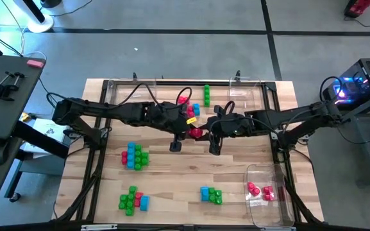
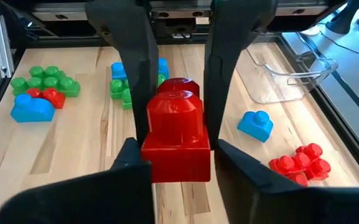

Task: Sort blocks
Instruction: Put the red game piece into the bottom right transparent bin

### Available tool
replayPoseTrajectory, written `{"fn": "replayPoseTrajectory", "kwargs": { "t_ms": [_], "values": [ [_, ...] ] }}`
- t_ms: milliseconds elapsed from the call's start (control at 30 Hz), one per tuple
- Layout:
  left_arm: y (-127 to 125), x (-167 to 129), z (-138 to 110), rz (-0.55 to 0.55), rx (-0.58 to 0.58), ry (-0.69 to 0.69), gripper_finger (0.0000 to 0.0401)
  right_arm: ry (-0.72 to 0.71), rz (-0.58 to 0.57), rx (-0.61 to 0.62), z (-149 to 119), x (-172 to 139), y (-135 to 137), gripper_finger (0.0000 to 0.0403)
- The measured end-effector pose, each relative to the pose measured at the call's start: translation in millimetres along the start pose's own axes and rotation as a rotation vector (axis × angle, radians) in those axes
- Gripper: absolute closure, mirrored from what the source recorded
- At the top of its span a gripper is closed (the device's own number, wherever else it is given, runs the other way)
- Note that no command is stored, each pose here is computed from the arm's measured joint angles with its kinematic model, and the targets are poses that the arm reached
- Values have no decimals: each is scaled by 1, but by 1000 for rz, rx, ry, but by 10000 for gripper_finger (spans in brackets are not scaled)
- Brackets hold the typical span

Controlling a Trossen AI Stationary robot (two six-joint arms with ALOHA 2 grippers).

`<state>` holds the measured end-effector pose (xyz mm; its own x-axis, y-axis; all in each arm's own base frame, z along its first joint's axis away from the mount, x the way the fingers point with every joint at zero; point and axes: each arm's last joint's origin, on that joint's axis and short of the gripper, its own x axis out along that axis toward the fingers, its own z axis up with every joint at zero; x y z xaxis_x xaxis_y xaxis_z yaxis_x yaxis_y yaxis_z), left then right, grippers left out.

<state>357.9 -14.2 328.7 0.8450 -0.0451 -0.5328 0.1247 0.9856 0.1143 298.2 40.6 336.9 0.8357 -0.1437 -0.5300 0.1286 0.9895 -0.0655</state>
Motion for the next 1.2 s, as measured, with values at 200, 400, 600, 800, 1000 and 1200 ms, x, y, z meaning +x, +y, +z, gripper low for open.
{"fn": "replayPoseTrajectory", "kwargs": {
  "t_ms": [200,400,600,800,1000,1200],
  "values": [
    [-1,0,0,-7,0,4,272,-1,-5,1,0,0,0,395],
    [-1,0,-4,-16,-1,45,226,1,-6,0,0,0,0,395],
    [2,-1,-16,-20,-11,156,201,15,-12,-4,-1,-3,-1,399],
    [10,-19,-29,-22,-20,307,193,82,-30,20,-8,-13,-5,401],
    [16,-48,-56,-12,-167,372,196,356,121,186,-32,-36,2,402],
    [5,-62,-91,-24,-391,69,197,723,310,279,-67,-62,48,402]
  ]
}}
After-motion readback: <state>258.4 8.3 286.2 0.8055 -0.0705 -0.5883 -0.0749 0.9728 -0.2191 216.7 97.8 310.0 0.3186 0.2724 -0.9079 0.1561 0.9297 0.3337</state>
